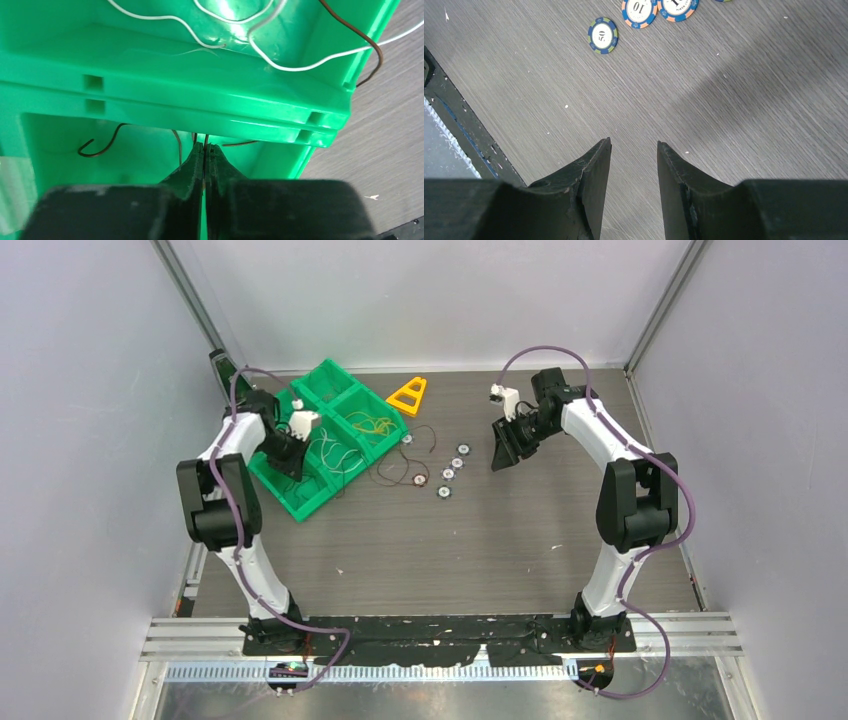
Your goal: Untangle the cables
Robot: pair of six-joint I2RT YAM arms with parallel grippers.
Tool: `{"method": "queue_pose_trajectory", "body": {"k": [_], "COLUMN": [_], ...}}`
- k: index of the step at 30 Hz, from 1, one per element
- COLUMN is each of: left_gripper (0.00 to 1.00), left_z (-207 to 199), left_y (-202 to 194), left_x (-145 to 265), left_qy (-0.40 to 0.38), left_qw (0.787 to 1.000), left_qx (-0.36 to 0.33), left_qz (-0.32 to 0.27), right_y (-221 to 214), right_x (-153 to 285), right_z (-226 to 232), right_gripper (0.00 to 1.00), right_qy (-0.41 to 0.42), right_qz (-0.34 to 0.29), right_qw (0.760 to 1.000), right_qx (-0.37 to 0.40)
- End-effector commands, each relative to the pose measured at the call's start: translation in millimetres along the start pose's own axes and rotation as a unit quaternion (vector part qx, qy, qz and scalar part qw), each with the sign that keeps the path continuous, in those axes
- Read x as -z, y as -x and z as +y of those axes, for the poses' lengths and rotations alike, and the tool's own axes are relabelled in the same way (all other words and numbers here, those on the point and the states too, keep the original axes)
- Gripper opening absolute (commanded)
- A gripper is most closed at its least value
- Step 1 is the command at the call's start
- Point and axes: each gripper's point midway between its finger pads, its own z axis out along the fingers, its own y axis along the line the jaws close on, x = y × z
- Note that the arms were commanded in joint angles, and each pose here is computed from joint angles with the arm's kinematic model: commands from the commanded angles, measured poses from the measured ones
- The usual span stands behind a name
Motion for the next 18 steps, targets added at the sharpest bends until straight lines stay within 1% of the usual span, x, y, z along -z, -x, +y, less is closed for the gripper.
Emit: {"method": "queue_pose_trajectory", "body": {"k": [1,5,6,10,11,13,16,18], "left_gripper": [0.17,0.46,0.51,0.68,0.8,0.98,1.0,1.0], "left_z": [9,-9,-13,-25,-27,-30,-32,-34], "left_y": [14,26,29,43,47,58,81,102], "left_x": [14,55,65,106,115,133,165,191], "left_qy": [0.025,0.019,0.022,0.039,0.043,0.056,0.089,0.114], "left_qw": [0.999,0.998,0.997,0.992,0.99,0.985,0.969,0.948], "left_qx": [-0.002,-0.012,-0.016,-0.035,-0.037,-0.04,-0.037,-0.037], "left_qz": [-0.031,-0.062,-0.072,-0.115,-0.127,-0.158,-0.226,-0.295], "right_y": [13,18,21,34,38,53,74,92], "right_x": [7,4,4,-2,-5,-10,-26,-39], "right_z": [4,2,2,4,4,8,19,25], "right_gripper": [0.45,0.46,0.46,0.51,0.52,0.56,0.65,0.7], "right_qy": [0.009,0.012,0.012,0.012,0.012,0.013,0.015,0.014], "right_qz": [-0.02,-0.024,-0.027,-0.04,-0.044,-0.056,-0.069,-0.08], "right_qw": [1.0,1.0,1.0,0.999,0.999,0.998,0.997,0.996], "right_qx": [0.017,0.013,0.011,0.013,0.016,0.024,0.034,0.044]}}
